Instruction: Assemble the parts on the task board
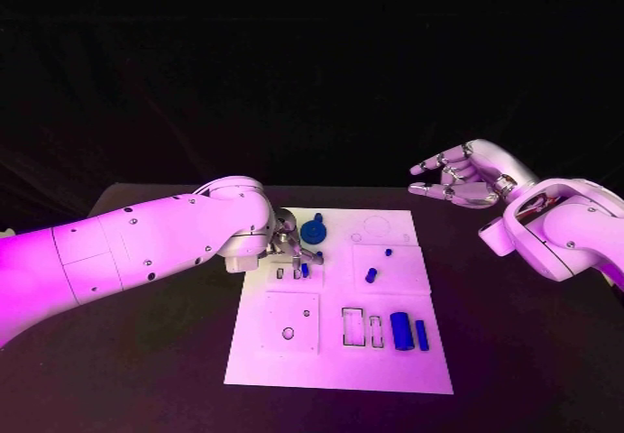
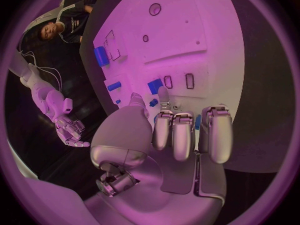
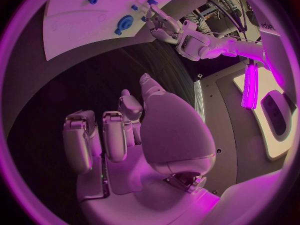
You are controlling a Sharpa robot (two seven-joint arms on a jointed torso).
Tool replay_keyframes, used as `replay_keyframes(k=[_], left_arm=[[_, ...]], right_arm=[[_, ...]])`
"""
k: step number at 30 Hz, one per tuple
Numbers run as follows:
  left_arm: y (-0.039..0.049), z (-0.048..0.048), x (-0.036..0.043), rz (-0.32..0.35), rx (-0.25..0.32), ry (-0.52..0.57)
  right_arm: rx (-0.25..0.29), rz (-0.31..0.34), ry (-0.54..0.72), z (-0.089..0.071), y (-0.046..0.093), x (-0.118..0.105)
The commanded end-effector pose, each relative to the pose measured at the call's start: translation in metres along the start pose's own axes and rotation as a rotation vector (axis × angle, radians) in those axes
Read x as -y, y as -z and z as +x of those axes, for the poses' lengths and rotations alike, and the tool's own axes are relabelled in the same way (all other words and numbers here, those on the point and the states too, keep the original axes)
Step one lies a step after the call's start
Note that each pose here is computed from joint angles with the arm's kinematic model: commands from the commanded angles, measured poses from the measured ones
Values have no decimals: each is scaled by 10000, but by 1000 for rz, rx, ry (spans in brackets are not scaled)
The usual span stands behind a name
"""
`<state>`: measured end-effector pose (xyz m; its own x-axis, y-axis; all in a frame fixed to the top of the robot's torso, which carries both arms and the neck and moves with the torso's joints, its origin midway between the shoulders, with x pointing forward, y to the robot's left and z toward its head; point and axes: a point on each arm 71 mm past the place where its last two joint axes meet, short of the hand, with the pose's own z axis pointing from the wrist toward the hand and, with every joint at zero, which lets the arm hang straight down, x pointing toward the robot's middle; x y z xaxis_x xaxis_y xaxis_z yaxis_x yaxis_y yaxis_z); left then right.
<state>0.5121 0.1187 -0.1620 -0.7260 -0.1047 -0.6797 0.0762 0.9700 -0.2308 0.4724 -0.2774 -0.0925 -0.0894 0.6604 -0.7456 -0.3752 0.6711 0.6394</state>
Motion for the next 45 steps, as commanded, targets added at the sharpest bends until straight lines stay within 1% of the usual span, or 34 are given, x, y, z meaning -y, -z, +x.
replay_keyframes(k=[1, 16, 27, 37, 45], left_arm=[[-1, 14, -96, -151, -28, -42], [-50, 54, -89, -157, -41, -46], [-61, 72, -65, -153, -39, -44], [-65, 64, -47, -142, -18, -3], [-66, 74, -35, -129, -27, 27]], right_arm=[[-8, 2, 0, 5, -3, 1], [-15, 3, -1, 20, -17, -2], [-23, 4, -2, 32, -25, -3], [-40, 8, -1, 55, -41, 1], [-52, 13, 4, 68, -48, 6]])
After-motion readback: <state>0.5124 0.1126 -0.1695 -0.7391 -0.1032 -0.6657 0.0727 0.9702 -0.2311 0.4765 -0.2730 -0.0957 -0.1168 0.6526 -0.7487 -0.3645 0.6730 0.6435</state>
